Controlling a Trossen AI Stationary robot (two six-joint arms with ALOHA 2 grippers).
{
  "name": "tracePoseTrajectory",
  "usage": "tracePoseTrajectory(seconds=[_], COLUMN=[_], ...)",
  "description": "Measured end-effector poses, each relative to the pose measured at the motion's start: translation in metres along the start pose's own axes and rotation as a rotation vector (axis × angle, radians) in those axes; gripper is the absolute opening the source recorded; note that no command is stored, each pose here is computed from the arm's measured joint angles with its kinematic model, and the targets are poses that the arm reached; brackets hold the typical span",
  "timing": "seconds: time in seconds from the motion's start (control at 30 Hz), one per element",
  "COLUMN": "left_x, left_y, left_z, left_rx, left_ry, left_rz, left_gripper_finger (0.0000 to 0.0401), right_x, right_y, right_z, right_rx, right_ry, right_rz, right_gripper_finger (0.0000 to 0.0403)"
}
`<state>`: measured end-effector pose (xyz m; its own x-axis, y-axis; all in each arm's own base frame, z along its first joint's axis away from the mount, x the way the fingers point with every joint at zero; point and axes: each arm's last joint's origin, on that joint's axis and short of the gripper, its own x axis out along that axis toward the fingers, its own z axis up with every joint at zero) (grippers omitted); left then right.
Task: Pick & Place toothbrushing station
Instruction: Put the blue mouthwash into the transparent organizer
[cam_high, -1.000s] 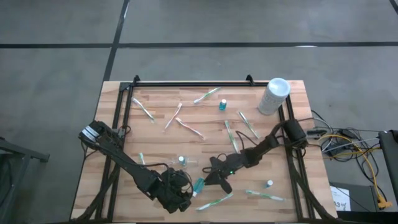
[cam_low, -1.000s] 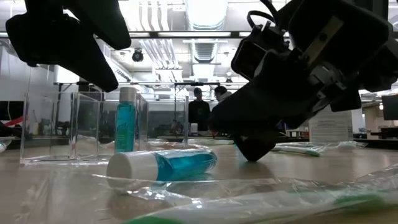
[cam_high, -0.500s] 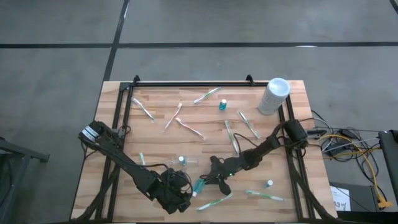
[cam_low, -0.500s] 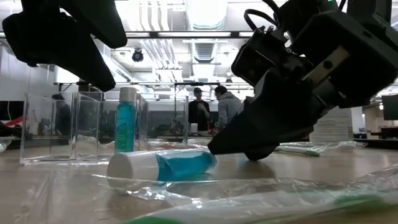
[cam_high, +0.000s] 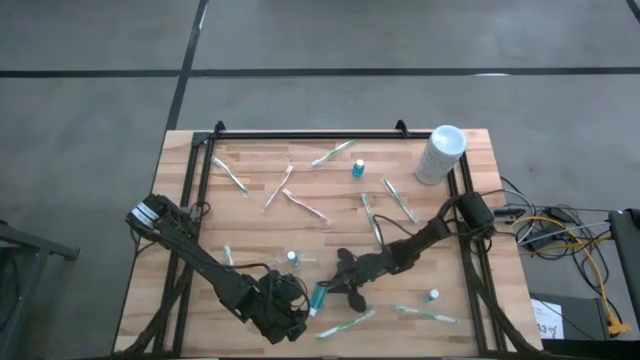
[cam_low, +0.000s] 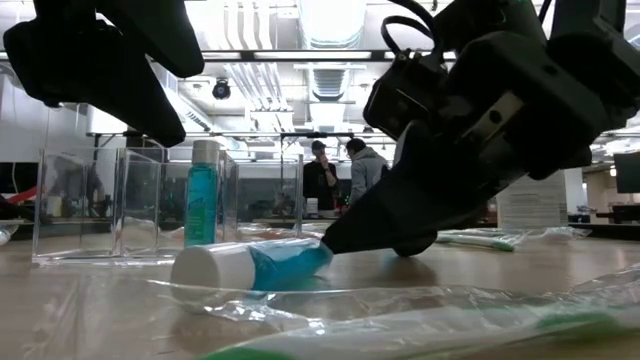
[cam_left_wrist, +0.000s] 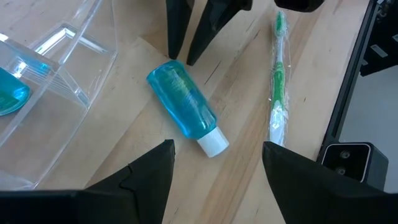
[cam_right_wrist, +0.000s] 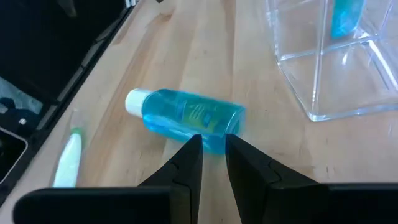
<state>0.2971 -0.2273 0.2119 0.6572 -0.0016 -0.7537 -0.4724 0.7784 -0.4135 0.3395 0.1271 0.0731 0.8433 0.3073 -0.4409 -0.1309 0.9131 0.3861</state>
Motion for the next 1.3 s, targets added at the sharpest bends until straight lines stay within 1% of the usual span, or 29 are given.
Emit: tracePoseTrajectory(seconds=[0.1,0.3,0.63,0.8,1.0,1.07,1.17,1.3], left_x=[0.0,0.0,-0.002,-0.002,-0.002,-0.002,-0.002,-0.002], left_y=[0.0,0.0,-0.002,-0.002,-0.002,-0.002,-0.002,-0.002], left_z=[0.0,0.0,-0.004,-0.004,-0.005,-0.005,-0.005,-0.004], left_rx=[0.001,0.007,0.016,0.016,0.013,0.011,0.009,0.009], left_ry=[0.0,0.0,0.005,0.005,0.002,0.0,-0.002,-0.003], left_rz=[0.0,-0.001,-0.007,-0.008,-0.01,-0.011,-0.01,-0.01], left_gripper_finger=[0.0248,0.0248,0.0248,0.0248,0.0248,0.0248,0.0248,0.0248], right_x=[0.005,0.018,0.033,0.032,0.03,0.03,0.03,0.029], right_y=[0.004,0.009,0.02,0.019,0.017,0.017,0.02,0.021], right_z=[0.004,0.015,0.031,0.029,0.025,0.026,0.032,0.034], right_rx=[-0.006,-0.011,-0.015,-0.015,0.014,-0.006,-0.057,-0.064], right_ry=[0.01,0.08,0.022,0.027,0.042,0.03,-0.027,-0.042], right_rz=[-0.007,-0.034,0.004,0.003,-0.005,0.004,0.031,0.038], right_gripper_finger=[0.0068,0.0068,0.0068,0.0068,0.0068,0.0068,0.0068,0.0068])
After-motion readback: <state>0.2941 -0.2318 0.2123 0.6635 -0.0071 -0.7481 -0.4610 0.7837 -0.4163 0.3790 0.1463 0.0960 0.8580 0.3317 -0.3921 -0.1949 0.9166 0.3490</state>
